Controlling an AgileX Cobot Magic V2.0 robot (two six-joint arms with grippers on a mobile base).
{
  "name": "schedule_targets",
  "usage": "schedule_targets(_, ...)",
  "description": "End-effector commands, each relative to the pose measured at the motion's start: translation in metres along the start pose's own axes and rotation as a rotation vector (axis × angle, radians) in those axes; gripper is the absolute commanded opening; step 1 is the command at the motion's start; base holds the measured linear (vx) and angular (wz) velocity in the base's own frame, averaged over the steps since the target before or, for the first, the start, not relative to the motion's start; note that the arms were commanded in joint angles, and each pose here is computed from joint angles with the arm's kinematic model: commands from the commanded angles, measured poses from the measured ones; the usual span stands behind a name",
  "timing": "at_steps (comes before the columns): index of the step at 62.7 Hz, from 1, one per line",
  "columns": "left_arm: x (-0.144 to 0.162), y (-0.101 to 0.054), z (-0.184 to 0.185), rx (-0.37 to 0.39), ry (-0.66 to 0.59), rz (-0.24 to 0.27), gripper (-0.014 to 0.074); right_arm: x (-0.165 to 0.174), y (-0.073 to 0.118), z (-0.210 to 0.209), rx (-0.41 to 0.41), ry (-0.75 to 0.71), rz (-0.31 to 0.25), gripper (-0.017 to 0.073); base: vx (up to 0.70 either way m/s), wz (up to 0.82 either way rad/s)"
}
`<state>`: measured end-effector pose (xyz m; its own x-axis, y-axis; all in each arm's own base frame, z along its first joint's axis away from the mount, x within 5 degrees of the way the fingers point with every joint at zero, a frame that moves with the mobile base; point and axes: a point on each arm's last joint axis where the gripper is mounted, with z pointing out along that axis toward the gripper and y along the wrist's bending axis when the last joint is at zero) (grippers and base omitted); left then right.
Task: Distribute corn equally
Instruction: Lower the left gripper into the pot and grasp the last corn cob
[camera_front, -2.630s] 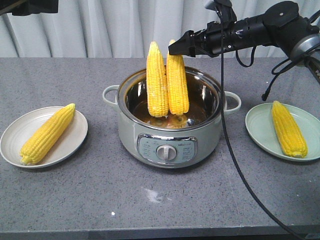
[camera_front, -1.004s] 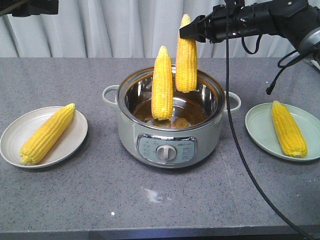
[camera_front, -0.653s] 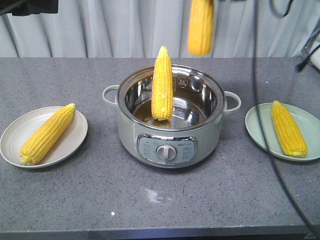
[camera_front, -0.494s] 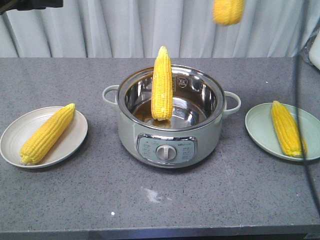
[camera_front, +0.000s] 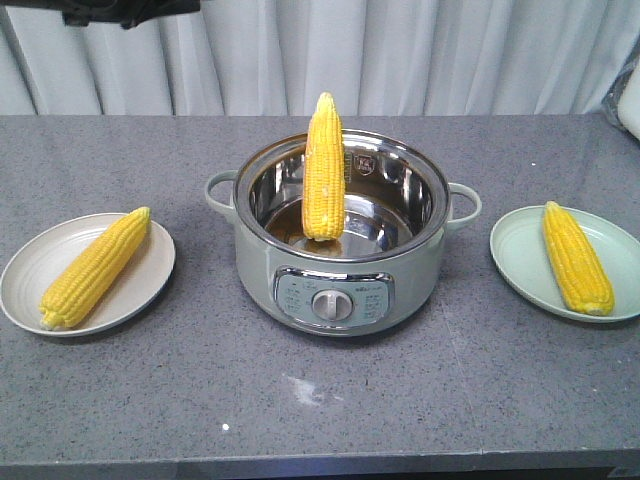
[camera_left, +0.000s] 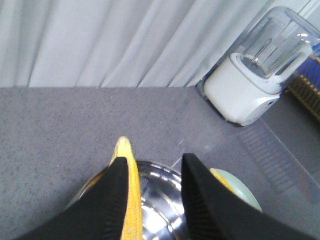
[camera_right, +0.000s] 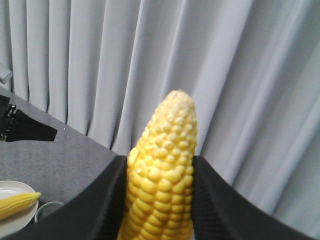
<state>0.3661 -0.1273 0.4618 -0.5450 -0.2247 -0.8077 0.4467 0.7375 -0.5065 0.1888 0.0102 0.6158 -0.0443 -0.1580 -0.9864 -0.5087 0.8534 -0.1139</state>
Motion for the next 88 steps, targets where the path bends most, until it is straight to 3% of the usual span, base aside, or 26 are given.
schedule_targets(1, -0.024, -0.030, -0.015, 0.090, -0.118, 0.033, 0.0251, -0.009, 0.006, -0.011, 0.035, -0.048, -0.009, -0.0004, 0.00, 0.00)
schedule_targets(10, -0.014, -0.042, 0.006, 0.118, -0.048, 0.108, 0.0265, -0.006, 0.005, -0.010, 0.036, -0.024, -0.007, -0.0004, 0.00, 0.00)
schedule_targets(18, -0.001, -0.047, 0.026, 0.141, 0.003, 0.103, 0.0343, -0.005, 0.004, -0.010, 0.043, -0.017, -0.010, -0.0004, 0.00, 0.00)
schedule_targets(30, 0.018, -0.045, 0.056, 0.143, 0.079, 0.105, 0.0578, -0.005, 0.004, -0.010, 0.045, -0.014, -0.007, -0.0004, 0.00, 0.00)
schedule_targets(37, 0.028, -0.041, 0.072, 0.141, 0.105, 0.091, 0.0654, -0.005, 0.004, -0.010, 0.042, -0.011, 0.000, -0.0004, 0.00, 0.00)
schedule_targets(54, 0.032, -0.032, 0.089, 0.136, 0.087, 0.040, 0.0588, -0.004, 0.004, -0.010, 0.043, -0.004, 0.005, -0.0004, 0.00, 0.00)
schedule_targets(60, 0.033, -0.030, 0.090, 0.116, 0.091, 0.066, 0.0549, -0.004, 0.004, -0.010, 0.043, -0.004, 0.007, -0.0004, 0.00, 0.00)
schedule_targets(67, 0.033, -0.023, 0.090, 0.049, 0.100, 0.148, 0.0511, -0.004, 0.004, -0.010, 0.043, -0.004, 0.010, -0.0004, 0.00, 0.00)
schedule_targets(71, 0.034, -0.022, 0.090, 0.034, 0.110, 0.166, 0.0500, -0.004, 0.004, -0.010, 0.043, -0.004, 0.010, -0.0004, 0.00, 0.00)
schedule_targets(76, 0.037, -0.019, 0.096, 0.037, 0.119, 0.151, 0.0498, -0.004, 0.003, -0.009, 0.042, -0.002, 0.012, -0.0004, 0.00, 0.00)
schedule_targets(83, 0.045, -0.014, 0.106, 0.048, 0.151, 0.071, 0.0502, -0.002, 0.001, -0.006, 0.041, 0.005, 0.020, -0.0004, 0.00, 0.00)
schedule_targets(88, 0.050, -0.009, 0.113, 0.042, 0.173, 0.062, 0.0515, -0.001, -0.001, -0.004, 0.039, 0.008, 0.026, -0.0004, 0.00, 0.00)
